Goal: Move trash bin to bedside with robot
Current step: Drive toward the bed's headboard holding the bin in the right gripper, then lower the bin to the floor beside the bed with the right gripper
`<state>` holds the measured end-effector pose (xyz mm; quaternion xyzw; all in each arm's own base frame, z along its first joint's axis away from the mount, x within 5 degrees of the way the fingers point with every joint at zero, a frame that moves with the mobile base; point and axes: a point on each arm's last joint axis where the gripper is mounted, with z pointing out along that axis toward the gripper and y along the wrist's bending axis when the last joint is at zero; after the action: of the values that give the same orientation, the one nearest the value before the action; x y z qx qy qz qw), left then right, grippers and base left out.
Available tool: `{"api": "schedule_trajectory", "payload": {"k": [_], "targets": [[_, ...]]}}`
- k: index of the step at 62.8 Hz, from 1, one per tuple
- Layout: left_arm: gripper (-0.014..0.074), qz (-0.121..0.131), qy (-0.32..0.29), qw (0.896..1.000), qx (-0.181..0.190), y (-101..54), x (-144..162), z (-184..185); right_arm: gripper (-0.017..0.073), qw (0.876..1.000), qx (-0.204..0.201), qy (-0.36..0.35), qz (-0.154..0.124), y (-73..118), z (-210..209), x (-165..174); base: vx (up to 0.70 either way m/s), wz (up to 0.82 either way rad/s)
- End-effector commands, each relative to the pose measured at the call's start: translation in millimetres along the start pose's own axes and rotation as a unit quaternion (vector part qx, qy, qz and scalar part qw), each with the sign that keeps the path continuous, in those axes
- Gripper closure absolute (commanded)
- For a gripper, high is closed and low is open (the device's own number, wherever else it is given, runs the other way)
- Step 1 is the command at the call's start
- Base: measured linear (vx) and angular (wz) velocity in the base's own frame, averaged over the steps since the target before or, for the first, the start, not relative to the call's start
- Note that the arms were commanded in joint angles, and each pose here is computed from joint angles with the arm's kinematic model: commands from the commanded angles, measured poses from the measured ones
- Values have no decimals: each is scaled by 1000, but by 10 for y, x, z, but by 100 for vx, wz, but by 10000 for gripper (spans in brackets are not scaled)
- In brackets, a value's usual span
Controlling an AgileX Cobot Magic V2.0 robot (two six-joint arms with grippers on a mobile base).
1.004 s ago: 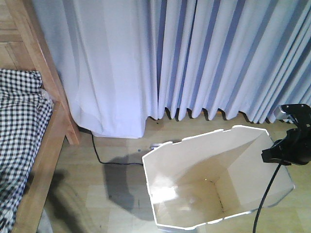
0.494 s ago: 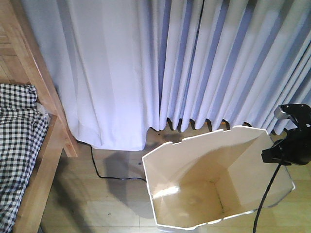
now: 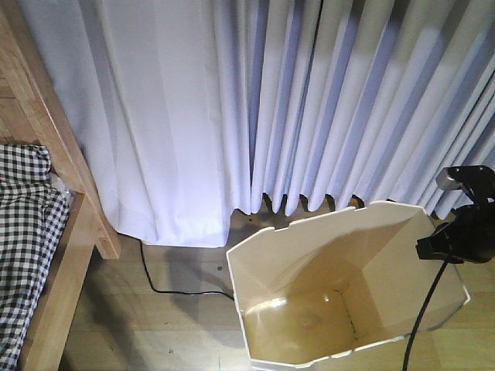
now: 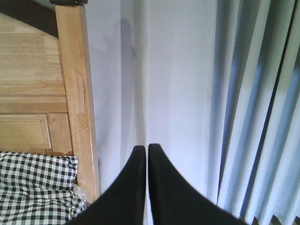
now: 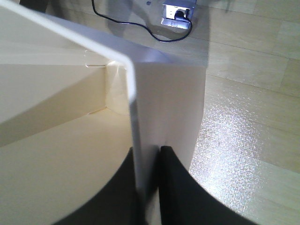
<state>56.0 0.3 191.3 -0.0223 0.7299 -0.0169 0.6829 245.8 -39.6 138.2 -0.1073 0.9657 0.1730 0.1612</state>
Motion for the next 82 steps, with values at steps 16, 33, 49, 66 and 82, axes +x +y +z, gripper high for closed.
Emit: {"api": "schedule_trajectory", "payload": {"k": [16,33,49,66,82], "targets": [[599,-9,-27,1000,3,0,23,8,565,997,-47,-43,34,124,-156,-131,1,0],[599,-9,-27,1000,3,0,23,8,565,997,-47,-43,34,124,-156,-131,0,0],[599,-9,-27,1000,3,0,23,8,565,997,-48,-43,35,126,-156,-130,0,0],[599,-9,-27,1000,3,0,23,8,565,993,-21,-81,80,39,-112,-204,0,0],[599,-9,-27,1000,3,0,23,8,564,987,-10,-84,138,-261,217,-362,0,0]]}}
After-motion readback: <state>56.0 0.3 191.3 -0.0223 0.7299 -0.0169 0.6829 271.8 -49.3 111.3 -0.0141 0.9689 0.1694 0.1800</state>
